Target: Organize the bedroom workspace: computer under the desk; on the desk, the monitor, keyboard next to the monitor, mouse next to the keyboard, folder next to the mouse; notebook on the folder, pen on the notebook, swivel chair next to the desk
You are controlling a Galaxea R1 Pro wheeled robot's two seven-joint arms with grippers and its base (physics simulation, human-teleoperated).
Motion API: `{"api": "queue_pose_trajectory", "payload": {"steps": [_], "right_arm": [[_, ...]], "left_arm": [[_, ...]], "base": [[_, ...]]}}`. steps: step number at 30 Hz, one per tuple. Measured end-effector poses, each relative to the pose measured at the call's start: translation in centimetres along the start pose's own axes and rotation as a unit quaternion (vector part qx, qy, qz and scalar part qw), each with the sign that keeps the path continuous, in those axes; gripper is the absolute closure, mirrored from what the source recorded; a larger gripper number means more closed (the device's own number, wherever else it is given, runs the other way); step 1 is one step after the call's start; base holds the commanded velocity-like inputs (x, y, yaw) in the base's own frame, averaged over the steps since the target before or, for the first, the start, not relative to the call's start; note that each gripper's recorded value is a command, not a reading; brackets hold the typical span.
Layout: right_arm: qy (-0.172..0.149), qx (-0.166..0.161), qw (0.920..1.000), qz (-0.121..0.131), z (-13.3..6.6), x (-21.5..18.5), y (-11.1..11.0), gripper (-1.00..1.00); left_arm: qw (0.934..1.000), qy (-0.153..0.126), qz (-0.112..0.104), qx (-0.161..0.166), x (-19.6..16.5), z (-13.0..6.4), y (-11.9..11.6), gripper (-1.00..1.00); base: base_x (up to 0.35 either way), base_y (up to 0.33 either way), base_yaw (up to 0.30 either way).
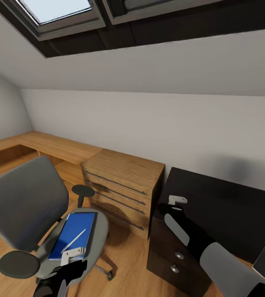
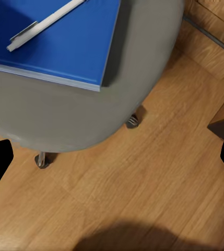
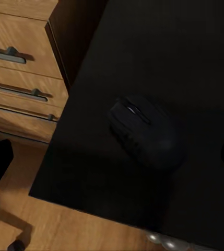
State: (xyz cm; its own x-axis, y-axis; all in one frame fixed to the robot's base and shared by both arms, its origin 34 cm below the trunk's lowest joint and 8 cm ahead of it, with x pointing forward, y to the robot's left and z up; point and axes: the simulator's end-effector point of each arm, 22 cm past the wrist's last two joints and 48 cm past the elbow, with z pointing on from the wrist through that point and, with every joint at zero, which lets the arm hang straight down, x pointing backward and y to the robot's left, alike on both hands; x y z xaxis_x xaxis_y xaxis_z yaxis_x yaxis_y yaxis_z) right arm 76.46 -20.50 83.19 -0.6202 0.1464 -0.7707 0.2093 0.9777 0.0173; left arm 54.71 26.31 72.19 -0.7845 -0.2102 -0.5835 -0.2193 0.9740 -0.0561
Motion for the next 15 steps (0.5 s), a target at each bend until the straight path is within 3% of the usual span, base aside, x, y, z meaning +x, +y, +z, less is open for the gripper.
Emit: {"api": "queue_pose_trajectory", "payload": {"steps": [15], "right_arm": [[-0.01,0.009,0.9998,-0.017,0.13,-0.37,-0.63,-1.0]], "left_arm": [[1.0,0.0,0.0,0.0,0.03,0.03,-0.01,-1.0]], "base": [[0.192,0.0,0.0]]}}
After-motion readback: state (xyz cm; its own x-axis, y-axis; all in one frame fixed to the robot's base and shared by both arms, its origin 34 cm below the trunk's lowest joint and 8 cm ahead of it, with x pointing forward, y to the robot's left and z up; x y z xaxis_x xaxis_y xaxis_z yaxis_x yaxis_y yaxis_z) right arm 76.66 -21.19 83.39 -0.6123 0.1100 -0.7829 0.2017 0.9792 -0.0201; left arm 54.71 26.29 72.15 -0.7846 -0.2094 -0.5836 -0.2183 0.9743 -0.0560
